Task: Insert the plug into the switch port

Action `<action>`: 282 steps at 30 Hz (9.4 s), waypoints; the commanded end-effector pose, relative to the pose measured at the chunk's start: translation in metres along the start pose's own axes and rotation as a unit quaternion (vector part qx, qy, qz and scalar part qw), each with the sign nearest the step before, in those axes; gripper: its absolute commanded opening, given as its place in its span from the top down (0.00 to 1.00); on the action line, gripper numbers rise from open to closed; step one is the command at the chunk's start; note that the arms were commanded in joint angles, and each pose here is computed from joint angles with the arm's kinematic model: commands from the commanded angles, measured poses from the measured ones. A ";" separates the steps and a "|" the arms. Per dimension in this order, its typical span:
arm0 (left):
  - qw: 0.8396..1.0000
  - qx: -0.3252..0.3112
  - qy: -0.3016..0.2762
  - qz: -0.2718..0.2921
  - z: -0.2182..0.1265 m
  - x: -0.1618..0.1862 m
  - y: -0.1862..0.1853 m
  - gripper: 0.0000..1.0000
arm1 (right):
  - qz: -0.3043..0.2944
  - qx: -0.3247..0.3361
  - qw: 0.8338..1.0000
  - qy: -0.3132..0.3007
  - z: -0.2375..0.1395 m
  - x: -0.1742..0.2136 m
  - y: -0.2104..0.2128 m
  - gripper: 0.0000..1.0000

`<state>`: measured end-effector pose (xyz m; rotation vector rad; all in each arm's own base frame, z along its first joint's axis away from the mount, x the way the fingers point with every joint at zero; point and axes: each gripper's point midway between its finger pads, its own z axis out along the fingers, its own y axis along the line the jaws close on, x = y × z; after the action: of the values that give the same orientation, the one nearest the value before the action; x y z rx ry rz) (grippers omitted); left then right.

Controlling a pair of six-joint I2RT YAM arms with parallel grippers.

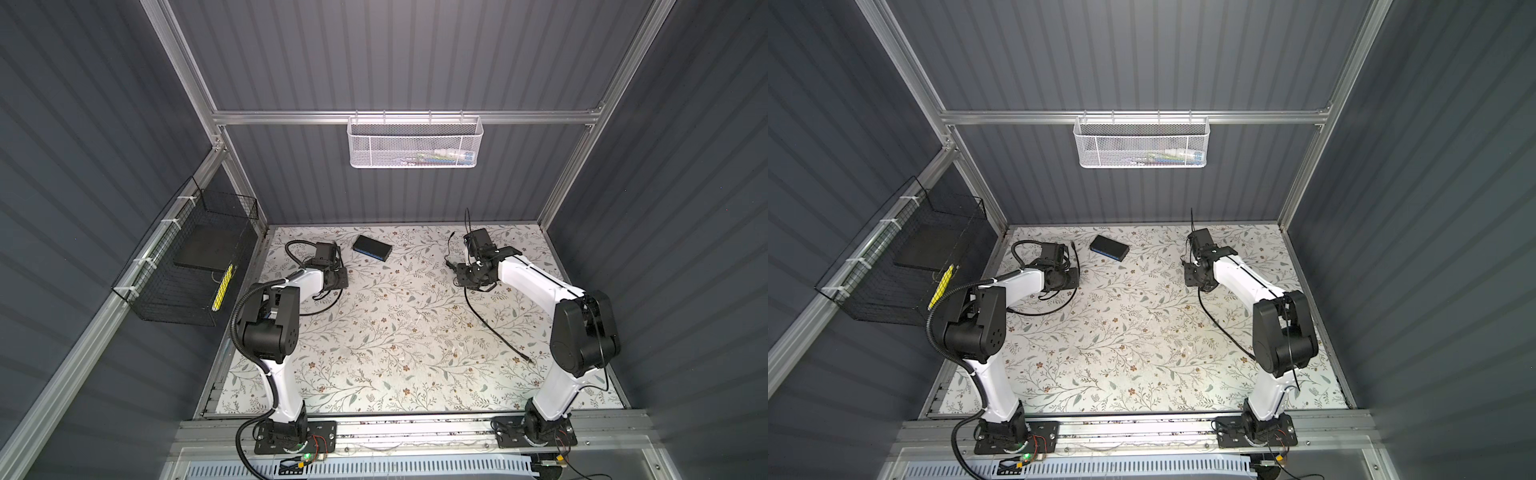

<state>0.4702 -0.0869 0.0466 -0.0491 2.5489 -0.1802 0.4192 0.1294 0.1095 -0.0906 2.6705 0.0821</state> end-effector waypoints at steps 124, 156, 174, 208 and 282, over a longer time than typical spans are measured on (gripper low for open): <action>0.919 0.375 -0.009 0.119 -0.004 -0.035 -0.233 0.14 | 0.281 -0.382 0.874 -0.110 0.051 -0.055 0.155 0.24; 0.946 0.266 -0.106 0.149 -0.144 -0.031 -0.158 0.19 | 0.010 0.011 1.000 -0.018 0.098 -0.097 0.009 0.32; 0.949 0.263 -0.102 0.143 -0.150 -0.028 -0.142 0.22 | -0.008 0.014 0.999 0.045 0.141 -0.079 0.019 0.69; 0.933 0.326 -0.099 0.116 -0.154 -0.014 -0.164 0.27 | -0.166 -0.027 0.975 0.147 0.020 0.139 0.047 0.55; 0.931 0.338 -0.079 0.112 -0.151 0.006 -0.163 0.28 | 0.011 -0.113 0.993 -0.025 0.024 0.004 0.052 0.83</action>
<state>0.3846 -0.2251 0.1977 0.4618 2.1716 -0.8680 0.4257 0.1908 0.1011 -0.1442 2.5660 0.4314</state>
